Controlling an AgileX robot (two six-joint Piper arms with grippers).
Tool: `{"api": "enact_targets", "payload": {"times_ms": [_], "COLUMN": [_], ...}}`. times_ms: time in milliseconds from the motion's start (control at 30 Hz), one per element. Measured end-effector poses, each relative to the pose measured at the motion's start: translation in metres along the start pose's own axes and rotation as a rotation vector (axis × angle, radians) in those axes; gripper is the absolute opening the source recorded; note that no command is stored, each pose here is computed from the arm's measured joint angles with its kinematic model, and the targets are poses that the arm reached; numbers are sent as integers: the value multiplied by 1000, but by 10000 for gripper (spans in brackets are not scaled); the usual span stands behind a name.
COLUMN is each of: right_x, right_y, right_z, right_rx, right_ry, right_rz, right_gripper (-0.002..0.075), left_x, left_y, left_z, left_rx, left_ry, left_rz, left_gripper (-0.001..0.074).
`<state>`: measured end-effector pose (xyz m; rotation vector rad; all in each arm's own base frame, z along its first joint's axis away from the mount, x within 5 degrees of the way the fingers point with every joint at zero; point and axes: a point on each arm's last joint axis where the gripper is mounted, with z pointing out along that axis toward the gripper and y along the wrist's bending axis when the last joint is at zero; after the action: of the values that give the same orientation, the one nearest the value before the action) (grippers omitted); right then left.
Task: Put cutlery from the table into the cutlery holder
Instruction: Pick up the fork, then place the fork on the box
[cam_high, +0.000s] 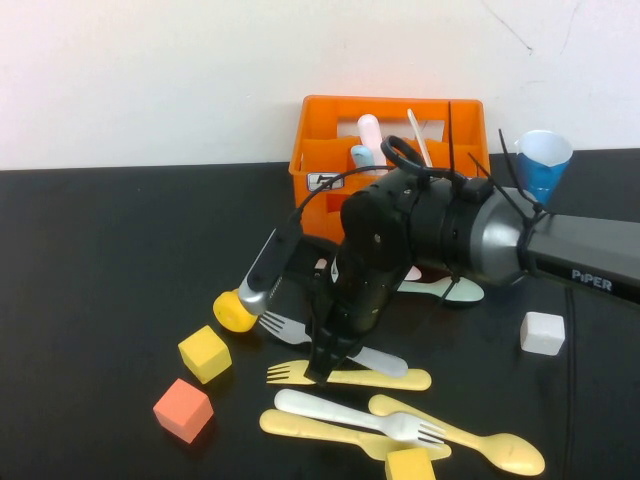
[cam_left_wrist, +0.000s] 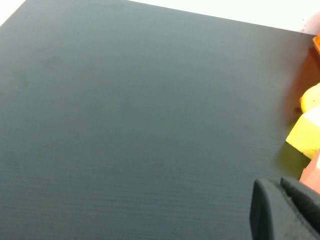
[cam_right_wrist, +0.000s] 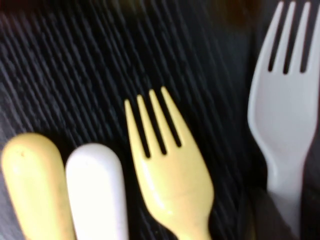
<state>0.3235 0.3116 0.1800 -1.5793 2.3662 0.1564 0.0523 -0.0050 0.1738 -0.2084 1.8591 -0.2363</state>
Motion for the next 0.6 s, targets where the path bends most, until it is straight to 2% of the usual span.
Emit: {"api": "enact_targets", "payload": {"times_ms": [133,300,433,600], "right_x": [-1,18,41,58], "right_y": [3,17,24,16], "right_z": [-19,-51,-70,-102], "right_rx": [21,97,258,531], "right_ry": [-100,-420,-762,-1192], "right_rz": [76,220,307,366], "right_gripper": [132,132,132,132], "left_x": [0,0,0,0], "left_y": [0,0,0,0], "left_z": [0,0,0,0], "left_rx": [0,0,0,0], "left_ry": [0,0,0,0], "left_rz": [0,0,0,0], "left_gripper": [-1,-1,-1,-1]}}
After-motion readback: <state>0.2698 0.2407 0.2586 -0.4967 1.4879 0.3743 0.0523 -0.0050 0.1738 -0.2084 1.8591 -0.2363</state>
